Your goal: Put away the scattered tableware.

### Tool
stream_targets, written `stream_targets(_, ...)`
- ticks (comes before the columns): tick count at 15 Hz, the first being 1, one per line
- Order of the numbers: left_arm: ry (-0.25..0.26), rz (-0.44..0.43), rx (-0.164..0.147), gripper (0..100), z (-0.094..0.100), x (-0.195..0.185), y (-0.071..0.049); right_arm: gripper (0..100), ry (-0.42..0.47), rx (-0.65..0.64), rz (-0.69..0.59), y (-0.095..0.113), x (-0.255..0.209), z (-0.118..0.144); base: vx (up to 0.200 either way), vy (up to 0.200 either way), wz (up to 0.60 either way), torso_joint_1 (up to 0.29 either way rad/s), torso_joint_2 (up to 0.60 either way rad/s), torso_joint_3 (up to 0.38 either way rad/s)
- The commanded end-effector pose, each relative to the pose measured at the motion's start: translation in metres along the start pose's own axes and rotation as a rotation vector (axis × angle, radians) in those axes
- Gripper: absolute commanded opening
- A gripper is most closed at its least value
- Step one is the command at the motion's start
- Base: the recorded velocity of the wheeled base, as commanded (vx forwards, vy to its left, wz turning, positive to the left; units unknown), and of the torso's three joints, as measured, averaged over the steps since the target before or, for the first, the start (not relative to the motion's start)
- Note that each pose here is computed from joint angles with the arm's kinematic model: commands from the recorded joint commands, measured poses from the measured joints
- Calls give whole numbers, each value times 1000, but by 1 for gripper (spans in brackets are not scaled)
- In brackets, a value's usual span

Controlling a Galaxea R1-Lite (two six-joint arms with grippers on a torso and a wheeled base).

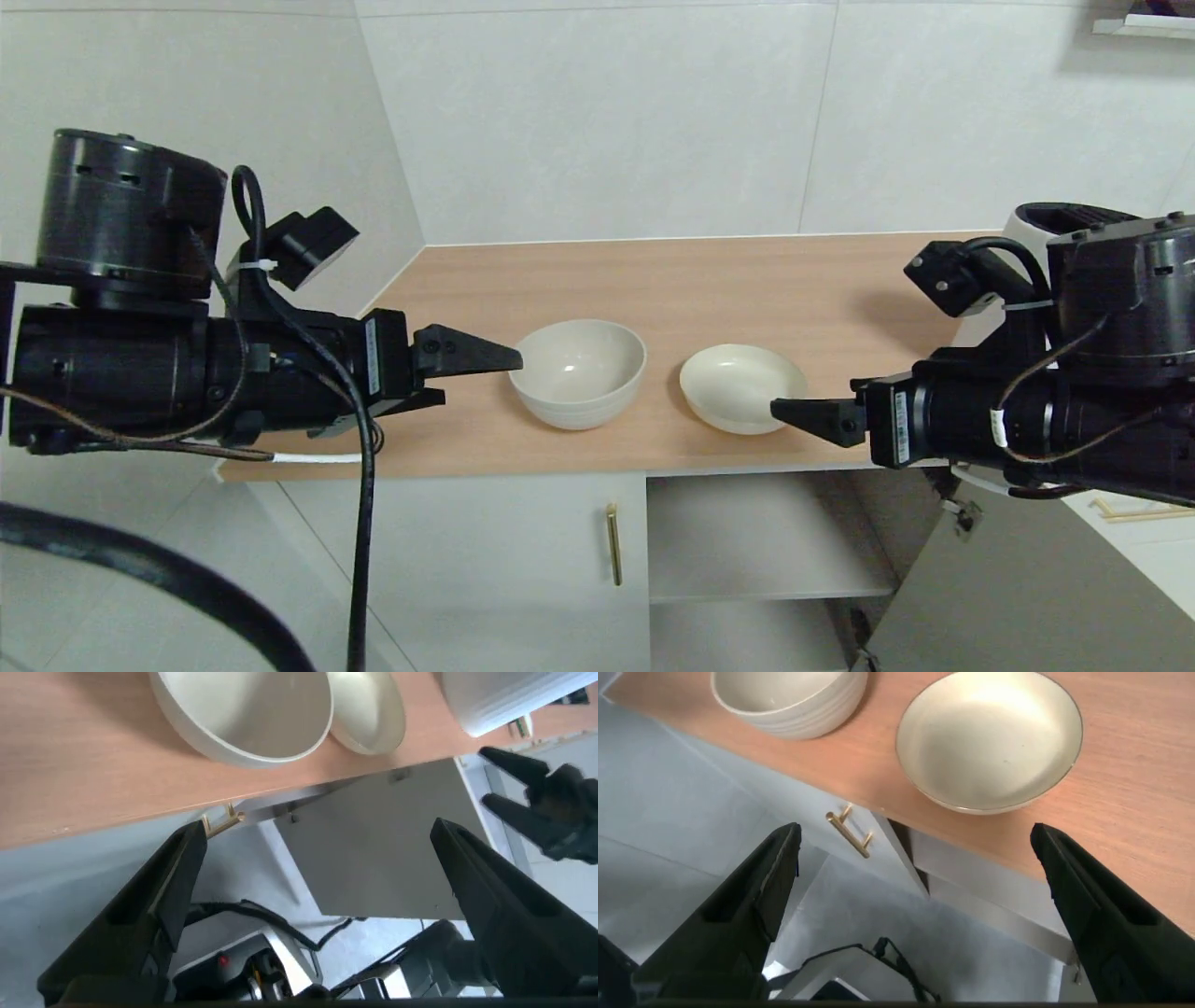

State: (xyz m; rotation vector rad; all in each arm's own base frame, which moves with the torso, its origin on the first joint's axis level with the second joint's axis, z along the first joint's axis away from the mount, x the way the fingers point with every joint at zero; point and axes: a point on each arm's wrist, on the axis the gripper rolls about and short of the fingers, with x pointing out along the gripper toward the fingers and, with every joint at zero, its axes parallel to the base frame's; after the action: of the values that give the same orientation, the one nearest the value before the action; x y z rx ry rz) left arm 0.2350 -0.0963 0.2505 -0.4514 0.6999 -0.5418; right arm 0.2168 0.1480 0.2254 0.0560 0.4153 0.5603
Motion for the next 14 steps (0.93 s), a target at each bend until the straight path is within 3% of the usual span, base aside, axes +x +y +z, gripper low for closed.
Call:
stream_targets(1, 22, 34, -10, 100, -1, 13, 5, 100, 20, 4, -28, -1, 10, 1, 0, 0, 0, 0, 0, 0)
stream_targets(4, 11, 170, -8, 100, -5, 40, 9, 100, 41, 102, -116, -1, 23, 11, 0, 0, 0, 0, 0, 0)
stream_targets(7, -54, 157, -104, 100, 0, 61, 12, 100, 76, 197, -223, -6, 39, 21, 0, 0, 0, 0, 0, 0)
stream_targets(12, -70, 191, -189, 100, 5, 85, 18, 100, 66, 282, -338, -23, 62, 25, 0, 0, 0, 0, 0, 0)
stream_targets(13, -77, 204, -219, 100, 6, 93, 21, 100, 63, 280, -358, -23, 63, 25, 0, 0, 0, 0, 0, 0)
stream_targets(14, -77, 204, -219, 100, 6, 93, 21, 100, 63, 280, -358, -23, 63, 25, 0, 0, 0, 0, 0, 0)
